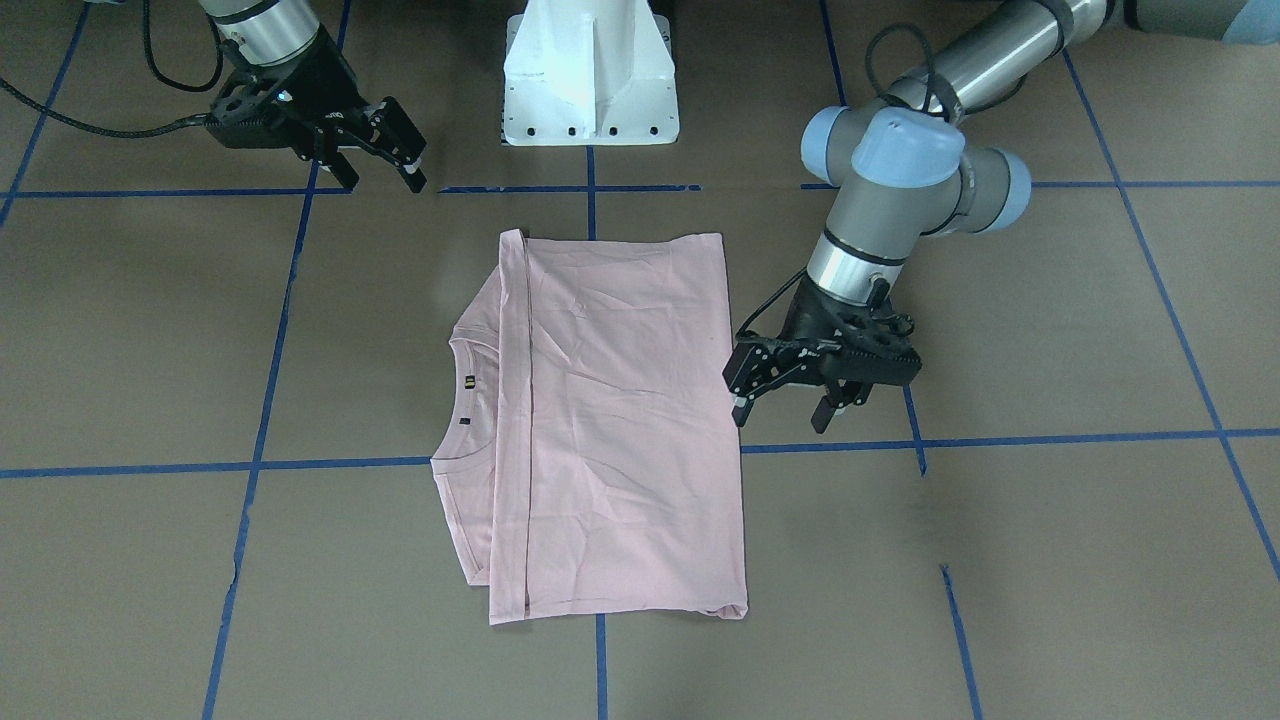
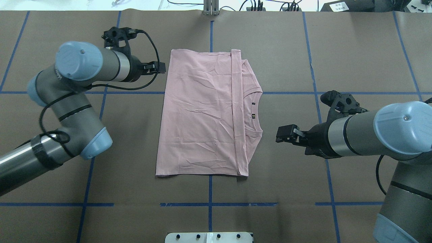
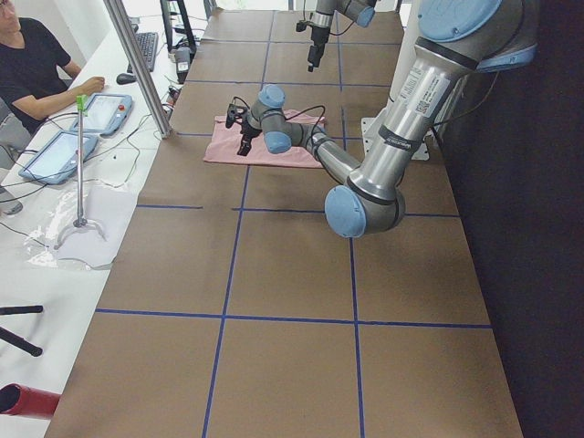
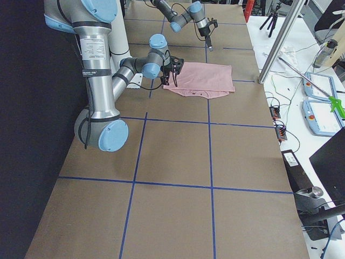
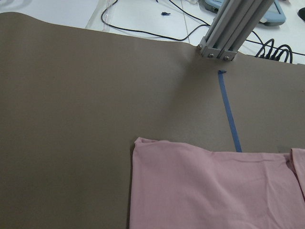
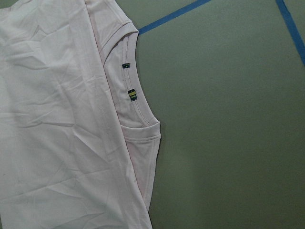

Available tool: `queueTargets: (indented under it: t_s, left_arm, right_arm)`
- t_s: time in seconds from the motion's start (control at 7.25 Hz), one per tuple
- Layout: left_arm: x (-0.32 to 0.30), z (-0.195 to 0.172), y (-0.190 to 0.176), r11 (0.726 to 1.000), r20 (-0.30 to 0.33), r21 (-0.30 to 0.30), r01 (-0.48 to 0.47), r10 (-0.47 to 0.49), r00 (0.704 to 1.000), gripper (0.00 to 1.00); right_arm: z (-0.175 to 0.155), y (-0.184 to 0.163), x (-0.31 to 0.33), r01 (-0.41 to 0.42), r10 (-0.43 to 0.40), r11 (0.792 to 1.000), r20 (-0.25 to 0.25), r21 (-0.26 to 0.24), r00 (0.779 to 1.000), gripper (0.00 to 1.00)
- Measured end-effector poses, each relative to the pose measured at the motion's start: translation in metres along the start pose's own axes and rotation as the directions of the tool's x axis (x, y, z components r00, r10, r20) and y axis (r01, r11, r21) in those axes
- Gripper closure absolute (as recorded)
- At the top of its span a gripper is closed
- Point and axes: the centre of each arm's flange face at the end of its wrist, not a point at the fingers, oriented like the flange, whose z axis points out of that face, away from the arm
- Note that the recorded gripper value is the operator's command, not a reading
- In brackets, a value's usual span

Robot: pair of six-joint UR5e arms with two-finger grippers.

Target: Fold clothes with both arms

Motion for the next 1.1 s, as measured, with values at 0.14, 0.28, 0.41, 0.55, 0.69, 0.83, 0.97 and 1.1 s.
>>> queueTargets:
  t_s: [0.14, 0.28, 0.41, 0.55, 0.69, 0.83, 0.97, 1.1]
  left_arm:
    - [-0.003, -0.029, 0.026, 0.992, 0.02, -0.061, 0.112, -0.111, 0.994, 0.0]
    - [0.007, -0.045, 0.064, 0.96, 0.062, -0.119, 0.254, -0.248, 0.967, 0.0]
    - [0.024, -0.045, 0.114, 0.915, 0.13, -0.153, 0.373, -0.356, 0.926, 0.0]
    - [0.041, -0.038, 0.164, 0.88, 0.193, -0.163, 0.446, -0.415, 0.889, 0.0]
    - [0.054, -0.03, 0.209, 0.858, 0.257, -0.162, 0.488, -0.44, 0.86, 0.02]
    - [0.059, -0.025, 0.236, 0.848, 0.307, -0.151, 0.508, -0.448, 0.839, 0.03]
    - [0.058, -0.018, 0.251, 0.845, 0.345, -0.135, 0.517, -0.449, 0.824, 0.04]
    - [0.055, -0.011, 0.259, 0.845, 0.372, -0.119, 0.521, -0.448, 0.813, 0.06]
  right_arm:
    - [0.003, 0.001, 0.001, 0.001, -0.001, 1.0, -0.006, -0.003, 1.0, 0.0]
    - [0.005, 0.001, 0.002, 0.001, -0.001, 1.0, -0.01, -0.004, 1.0, 0.0]
    - [0.008, 0.001, 0.003, -0.001, 0.001, 1.0, -0.016, -0.005, 1.0, 0.0]
    - [0.01, 0.001, 0.003, -0.001, 0.001, 1.0, -0.021, -0.003, 1.0, 0.0]
    - [0.013, 0.002, 0.003, 0.001, -0.001, 1.0, -0.023, 0.002, 1.0, 0.0]
    - [0.016, 0.004, 0.003, 0.004, -0.004, 1.0, -0.026, 0.005, 1.0, 0.0]
    - [0.018, 0.006, 0.001, 0.007, -0.007, 1.0, -0.024, 0.005, 1.0, 0.0]
    - [0.02, 0.007, -0.002, 0.01, -0.01, 1.0, -0.02, 0.005, 1.0, 0.0]
